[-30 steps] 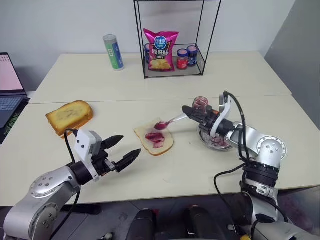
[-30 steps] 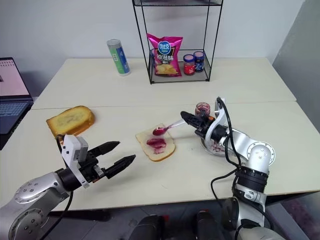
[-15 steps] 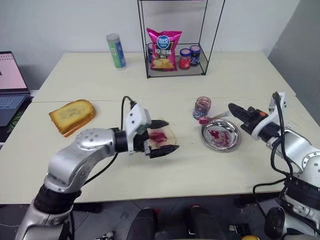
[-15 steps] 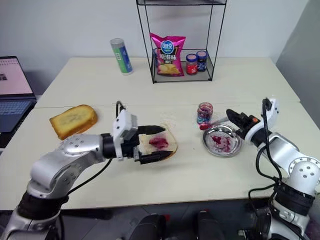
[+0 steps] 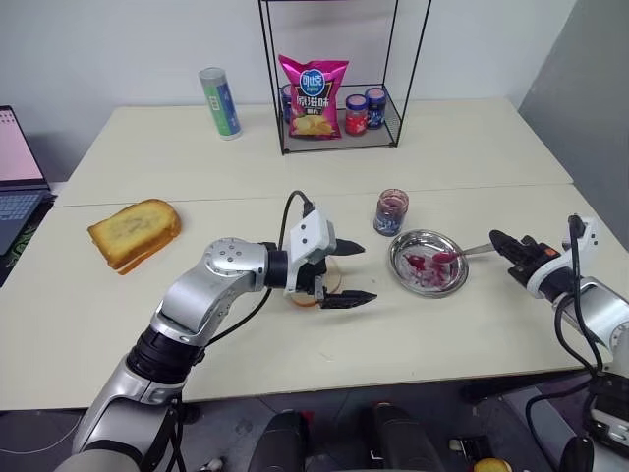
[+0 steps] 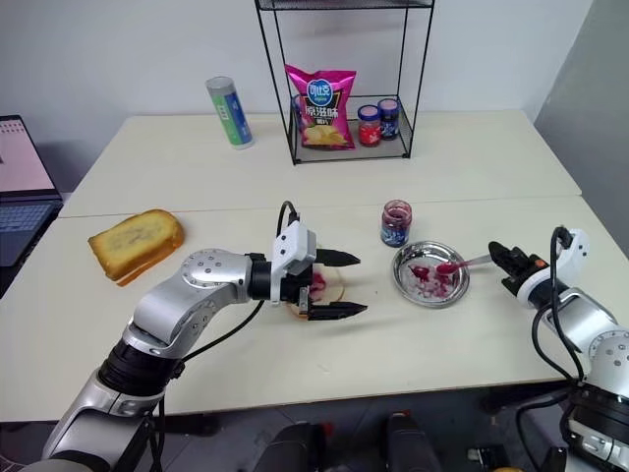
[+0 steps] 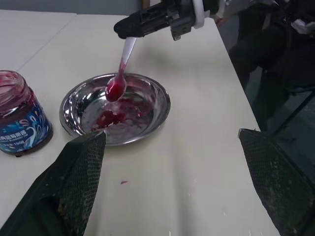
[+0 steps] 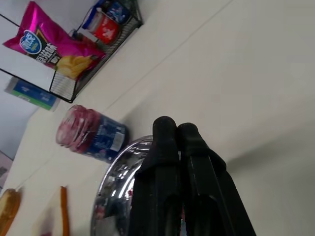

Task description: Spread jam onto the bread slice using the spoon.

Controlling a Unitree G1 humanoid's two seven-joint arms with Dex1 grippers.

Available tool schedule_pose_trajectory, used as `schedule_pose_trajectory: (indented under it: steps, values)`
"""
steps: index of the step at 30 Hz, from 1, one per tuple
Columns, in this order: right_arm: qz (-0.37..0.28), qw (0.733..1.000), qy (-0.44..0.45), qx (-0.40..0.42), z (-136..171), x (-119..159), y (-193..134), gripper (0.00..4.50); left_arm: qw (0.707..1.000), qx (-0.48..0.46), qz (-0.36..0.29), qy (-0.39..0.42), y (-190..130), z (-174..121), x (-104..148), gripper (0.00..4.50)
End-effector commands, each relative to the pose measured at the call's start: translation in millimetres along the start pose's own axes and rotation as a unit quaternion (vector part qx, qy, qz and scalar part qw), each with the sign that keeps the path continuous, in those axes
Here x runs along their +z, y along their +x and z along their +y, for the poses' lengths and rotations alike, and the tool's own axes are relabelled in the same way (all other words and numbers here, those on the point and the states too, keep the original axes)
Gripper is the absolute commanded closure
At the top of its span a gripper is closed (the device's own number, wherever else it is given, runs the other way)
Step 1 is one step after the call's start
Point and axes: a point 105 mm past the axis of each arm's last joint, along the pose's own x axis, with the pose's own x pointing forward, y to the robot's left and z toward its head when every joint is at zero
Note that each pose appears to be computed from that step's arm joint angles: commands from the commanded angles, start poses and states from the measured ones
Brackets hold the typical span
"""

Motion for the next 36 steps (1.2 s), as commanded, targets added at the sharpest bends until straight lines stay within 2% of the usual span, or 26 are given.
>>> schedule_pose_trajectory:
  steps: [1, 8, 9, 11, 16, 18, 19, 26, 29, 32, 36]
  values:
    - [-0.016, 1.000, -0.005, 0.021, -2, 15, -3, 4.47, 1.000, -0.002, -0.011, 0.020, 0, -2, 7, 0.00]
    - [0.000, 0.999, 0.012, 0.034, -10, 17, 1, 4.47, 1.000, -0.001, -0.013, 0.020, -1, -4, 8, 0.00]
    - [0.000, 0.999, 0.012, 0.034, -11, 17, 2, 4.03, 1.000, 0.000, -0.013, 0.020, -1, -4, 8, 0.00]
    - [0.001, 0.999, 0.012, 0.033, -13, 18, 4, 3.78, 1.000, 0.001, -0.013, 0.021, -2, -4, 8, 0.00]
    - [-0.009, 0.999, 0.019, 0.027, -16, 24, 9, 2.75, 1.000, 0.003, -0.014, 0.022, -1, -6, 9, 0.00]
    - [-0.023, 0.999, 0.030, 0.020, -20, 31, 11, 2.19, 1.000, 0.004, -0.014, 0.022, 0, -7, 9, 0.00]
    - [-0.029, 0.999, 0.035, 0.017, -21, 34, 11, 2.09, 1.000, 0.006, -0.015, 0.021, 0, -7, 9, 0.00]
    - [-0.064, 0.998, 0.030, -0.004, -31, 59, 8, 0.62, 0.999, 0.030, -0.013, 0.017, -8, 1, 9, 0.00]
    - [-0.043, 0.995, -0.090, -0.012, -21, 71, 1, 0.01, 0.997, 0.077, -0.007, -0.002, -34, 18, 9, 0.00]
    - [0.020, 0.968, -0.250, -0.002, -6, 63, -3, 0.01, 0.992, 0.128, 0.013, -0.017, -66, 34, 3, 0.00]
    - [0.062, 0.937, -0.331, 0.093, 40, 53, -7, 0.01, 0.976, 0.208, 0.055, -0.032, -122, 49, -12, 0.00]
